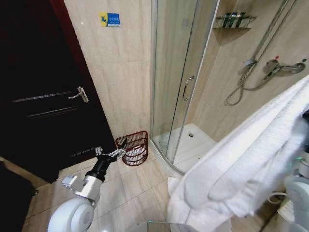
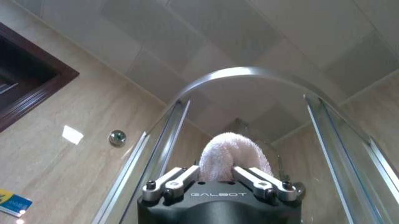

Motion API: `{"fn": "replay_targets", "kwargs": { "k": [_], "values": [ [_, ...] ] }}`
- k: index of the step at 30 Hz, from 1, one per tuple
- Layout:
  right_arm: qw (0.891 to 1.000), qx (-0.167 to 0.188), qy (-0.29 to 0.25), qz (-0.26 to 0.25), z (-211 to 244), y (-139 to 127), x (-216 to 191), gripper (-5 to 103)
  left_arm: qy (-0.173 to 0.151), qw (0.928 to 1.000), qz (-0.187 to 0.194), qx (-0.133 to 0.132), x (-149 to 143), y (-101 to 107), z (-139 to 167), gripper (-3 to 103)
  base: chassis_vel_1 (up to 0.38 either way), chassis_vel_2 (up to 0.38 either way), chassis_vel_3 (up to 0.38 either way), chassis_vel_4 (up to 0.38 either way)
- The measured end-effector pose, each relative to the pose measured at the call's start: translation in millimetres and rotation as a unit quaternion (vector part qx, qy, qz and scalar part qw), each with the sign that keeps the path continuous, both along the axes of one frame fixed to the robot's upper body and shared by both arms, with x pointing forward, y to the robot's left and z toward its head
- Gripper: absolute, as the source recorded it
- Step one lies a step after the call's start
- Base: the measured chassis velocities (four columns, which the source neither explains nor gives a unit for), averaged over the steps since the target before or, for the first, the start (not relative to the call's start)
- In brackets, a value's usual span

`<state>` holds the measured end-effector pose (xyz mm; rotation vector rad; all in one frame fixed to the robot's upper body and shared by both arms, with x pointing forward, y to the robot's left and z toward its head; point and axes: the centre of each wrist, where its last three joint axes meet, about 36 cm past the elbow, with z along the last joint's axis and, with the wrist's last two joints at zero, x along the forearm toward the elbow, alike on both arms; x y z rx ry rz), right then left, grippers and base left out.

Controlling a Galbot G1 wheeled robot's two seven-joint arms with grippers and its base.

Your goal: Discard the used towel into the hamper.

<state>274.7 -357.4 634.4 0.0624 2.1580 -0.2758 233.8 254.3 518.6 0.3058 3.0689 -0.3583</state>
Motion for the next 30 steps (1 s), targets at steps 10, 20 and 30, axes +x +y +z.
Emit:
{"fn": "replay_targets", "kwargs": {
  "k": [10, 20, 30],
  "values": [
    [1.000, 0.001, 0.000, 0.000, -0.2, 0.1, 0.2, 7, 0.000, 1.0000, 0.000, 0.000, 0.0, 0.0, 0.0, 100, 0.000, 0.000, 0.000, 0.000],
    [1.000, 0.001, 0.001, 0.000, -0.4, 0.0, 0.5, 7, 0.000, 1.0000, 0.000, 0.000, 0.0, 0.0, 0.0, 100, 0.000, 0.000, 0.000, 0.000],
    [1.000, 0.001, 0.001, 0.000, -0.5, 0.0, 0.6, 7, 0.000, 1.0000, 0.000, 0.000, 0.0, 0.0, 0.0, 100, 0.000, 0.000, 0.000, 0.000]
  ]
}}
